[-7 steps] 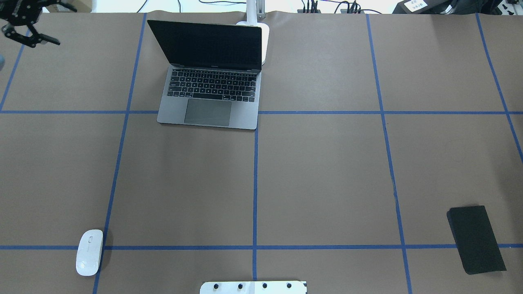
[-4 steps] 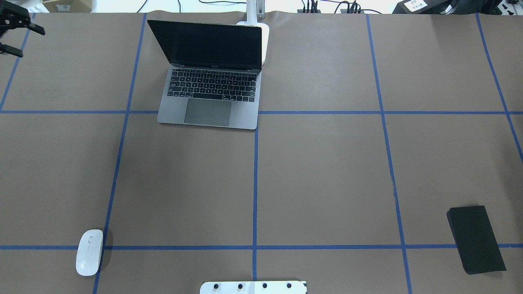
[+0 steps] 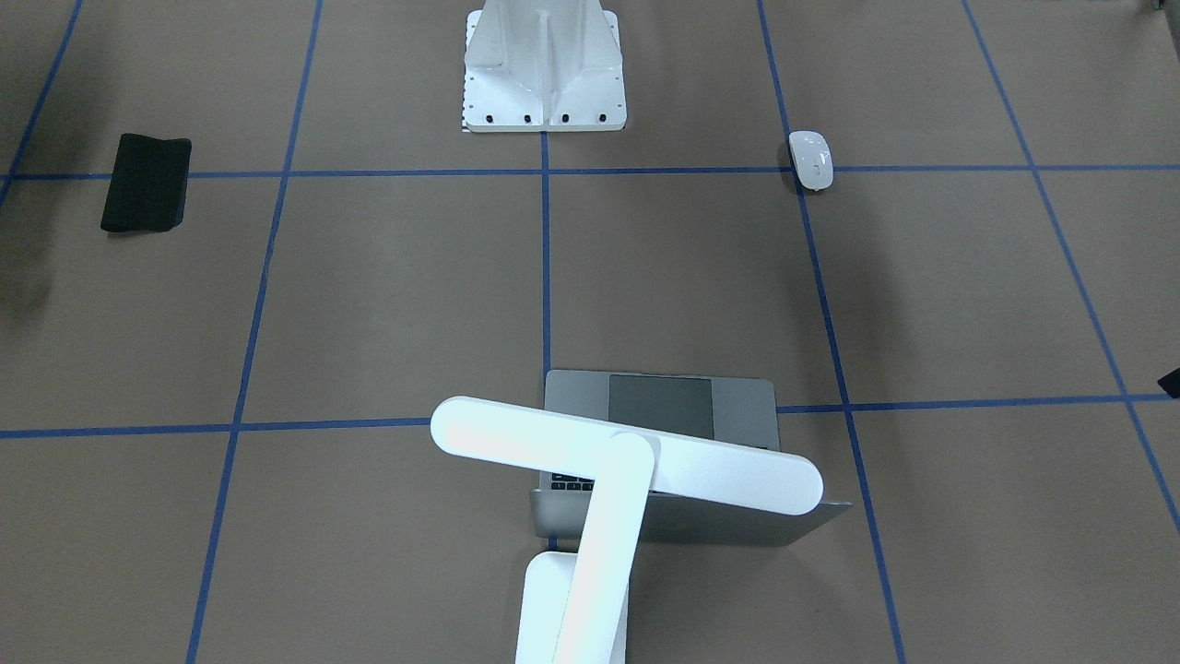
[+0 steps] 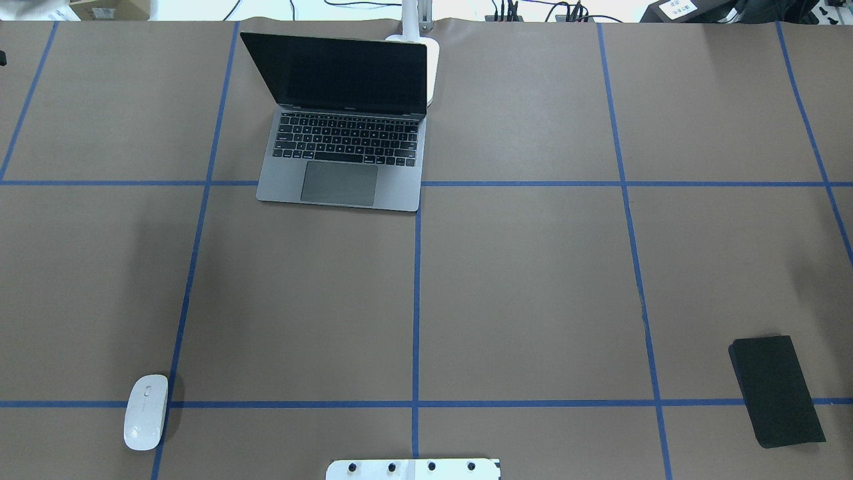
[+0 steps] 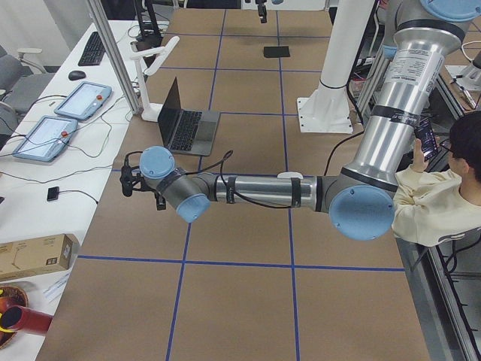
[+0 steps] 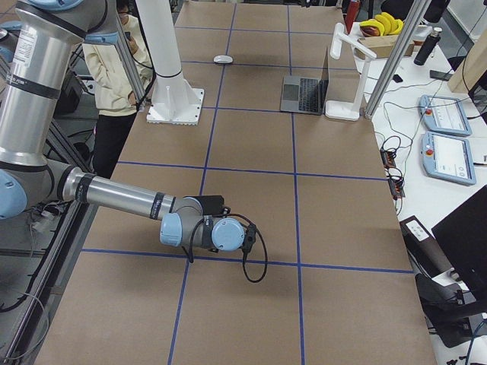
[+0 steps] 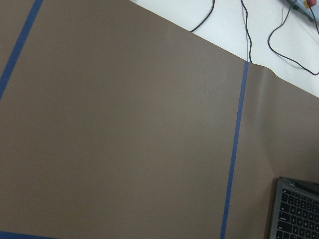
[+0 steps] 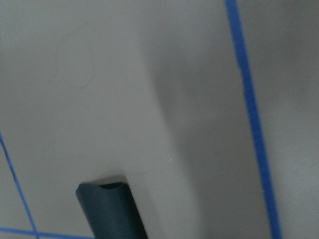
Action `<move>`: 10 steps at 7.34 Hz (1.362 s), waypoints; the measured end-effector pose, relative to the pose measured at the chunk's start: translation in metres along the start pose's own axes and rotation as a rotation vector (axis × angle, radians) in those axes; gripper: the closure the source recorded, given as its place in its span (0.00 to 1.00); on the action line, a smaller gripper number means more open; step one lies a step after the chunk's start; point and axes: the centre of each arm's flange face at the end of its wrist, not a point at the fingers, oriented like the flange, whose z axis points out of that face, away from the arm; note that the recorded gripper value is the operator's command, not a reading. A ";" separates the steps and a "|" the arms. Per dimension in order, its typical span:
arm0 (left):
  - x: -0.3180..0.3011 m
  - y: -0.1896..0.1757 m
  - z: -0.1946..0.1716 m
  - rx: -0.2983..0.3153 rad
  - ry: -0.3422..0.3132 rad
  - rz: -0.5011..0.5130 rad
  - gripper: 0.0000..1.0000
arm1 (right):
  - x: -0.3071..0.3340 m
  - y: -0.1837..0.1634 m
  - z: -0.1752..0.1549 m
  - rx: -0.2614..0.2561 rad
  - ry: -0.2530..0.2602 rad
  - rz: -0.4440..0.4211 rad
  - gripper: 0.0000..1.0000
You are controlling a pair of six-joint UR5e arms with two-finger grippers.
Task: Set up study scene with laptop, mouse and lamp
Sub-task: 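Move the right gripper down to the black mouse pad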
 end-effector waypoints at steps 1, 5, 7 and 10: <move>-0.002 0.001 -0.003 0.003 0.001 0.017 0.00 | -0.008 0.000 0.019 -0.060 -0.007 -0.015 0.02; -0.010 0.025 -0.016 0.011 0.007 0.058 0.00 | -0.047 -0.008 0.086 -0.242 0.028 -0.114 0.01; -0.016 0.026 -0.022 0.016 0.008 0.071 0.00 | -0.055 -0.010 0.113 -0.306 0.048 -0.135 0.01; -0.022 0.026 -0.032 0.022 0.014 0.084 0.00 | -0.049 -0.006 0.134 -0.360 0.074 -0.132 0.01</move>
